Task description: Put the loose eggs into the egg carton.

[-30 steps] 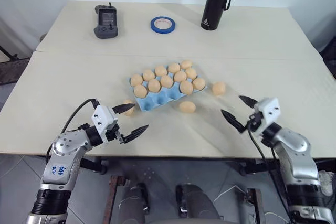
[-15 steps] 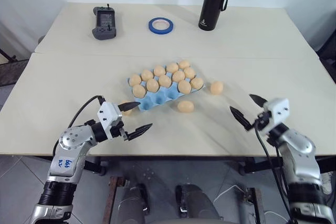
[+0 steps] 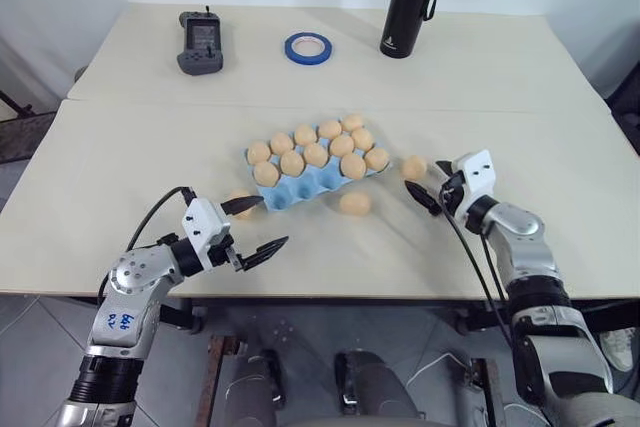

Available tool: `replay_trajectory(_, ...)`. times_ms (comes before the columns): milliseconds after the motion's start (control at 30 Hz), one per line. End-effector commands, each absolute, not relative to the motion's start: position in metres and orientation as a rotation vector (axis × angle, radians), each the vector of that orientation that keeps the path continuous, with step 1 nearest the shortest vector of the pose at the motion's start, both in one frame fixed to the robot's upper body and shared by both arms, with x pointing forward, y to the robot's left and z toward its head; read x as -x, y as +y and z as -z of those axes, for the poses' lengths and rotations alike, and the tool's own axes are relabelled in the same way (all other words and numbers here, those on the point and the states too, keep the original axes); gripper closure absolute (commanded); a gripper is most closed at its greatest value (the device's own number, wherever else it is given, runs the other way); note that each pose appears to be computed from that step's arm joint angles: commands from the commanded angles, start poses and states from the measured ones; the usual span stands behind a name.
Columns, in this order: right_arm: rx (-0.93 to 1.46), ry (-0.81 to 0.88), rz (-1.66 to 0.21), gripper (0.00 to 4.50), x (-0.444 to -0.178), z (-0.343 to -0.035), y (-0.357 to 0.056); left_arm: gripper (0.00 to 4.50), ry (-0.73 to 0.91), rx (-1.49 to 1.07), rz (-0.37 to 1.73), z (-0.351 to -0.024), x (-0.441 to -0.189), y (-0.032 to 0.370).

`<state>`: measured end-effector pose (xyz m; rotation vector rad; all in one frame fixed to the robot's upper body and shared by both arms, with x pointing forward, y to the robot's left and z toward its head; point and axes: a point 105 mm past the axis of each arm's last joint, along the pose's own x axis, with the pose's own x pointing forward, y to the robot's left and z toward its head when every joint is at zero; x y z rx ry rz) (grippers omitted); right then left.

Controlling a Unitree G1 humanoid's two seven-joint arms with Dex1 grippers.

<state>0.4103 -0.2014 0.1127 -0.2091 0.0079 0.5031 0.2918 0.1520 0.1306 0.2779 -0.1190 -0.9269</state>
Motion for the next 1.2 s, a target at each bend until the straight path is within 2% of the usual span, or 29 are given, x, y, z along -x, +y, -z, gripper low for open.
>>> replay_trajectory(33,0.211,-0.033,-0.521,0.44,-0.415,-0.119,-0.192,0.00,-0.155,-0.295,0.911,-0.141,-0.287,0.153)
replay_trajectory(67,0.208,-0.038,-0.524,0.62,-0.416,-0.119,-0.190,0.00,-0.155,-0.294,0.908,-0.141,-0.287,0.153)
replay_trajectory(233,0.185,-0.055,-0.530,2.29,-0.418,-0.119,-0.183,0.00,-0.155,-0.291,0.904,-0.140,-0.287,0.152)
replay_trajectory(300,0.194,-0.067,-0.545,2.65,-0.416,-0.121,-0.179,0.00,-0.156,-0.291,0.904,-0.141,-0.288,0.152)
replay_trajectory(367,0.213,-0.088,-0.572,2.83,-0.413,-0.126,-0.176,0.00,-0.157,-0.295,0.901,-0.142,-0.289,0.154)
replay_trajectory(500,0.198,-0.148,-0.674,2.83,-0.401,-0.148,-0.163,0.00,-0.154,-0.304,0.876,-0.143,-0.289,0.162)
replay_trajectory(700,0.195,-0.195,-0.890,2.83,-0.380,-0.174,-0.120,0.00,-0.136,-0.311,0.840,-0.141,-0.287,0.174)
replay_trajectory(867,0.220,-0.165,-0.996,2.83,-0.374,-0.174,-0.071,0.00,-0.136,-0.309,0.826,-0.140,-0.285,0.175)
replay_trajectory(1067,0.216,-0.150,-1.013,2.83,-0.377,-0.172,-0.051,0.00,-0.140,-0.304,0.814,-0.141,-0.283,0.174)
replay_trajectory(1200,0.209,-0.153,-1.023,1.51,-0.376,-0.176,-0.045,0.00,-0.139,-0.301,0.806,-0.140,-0.282,0.174)
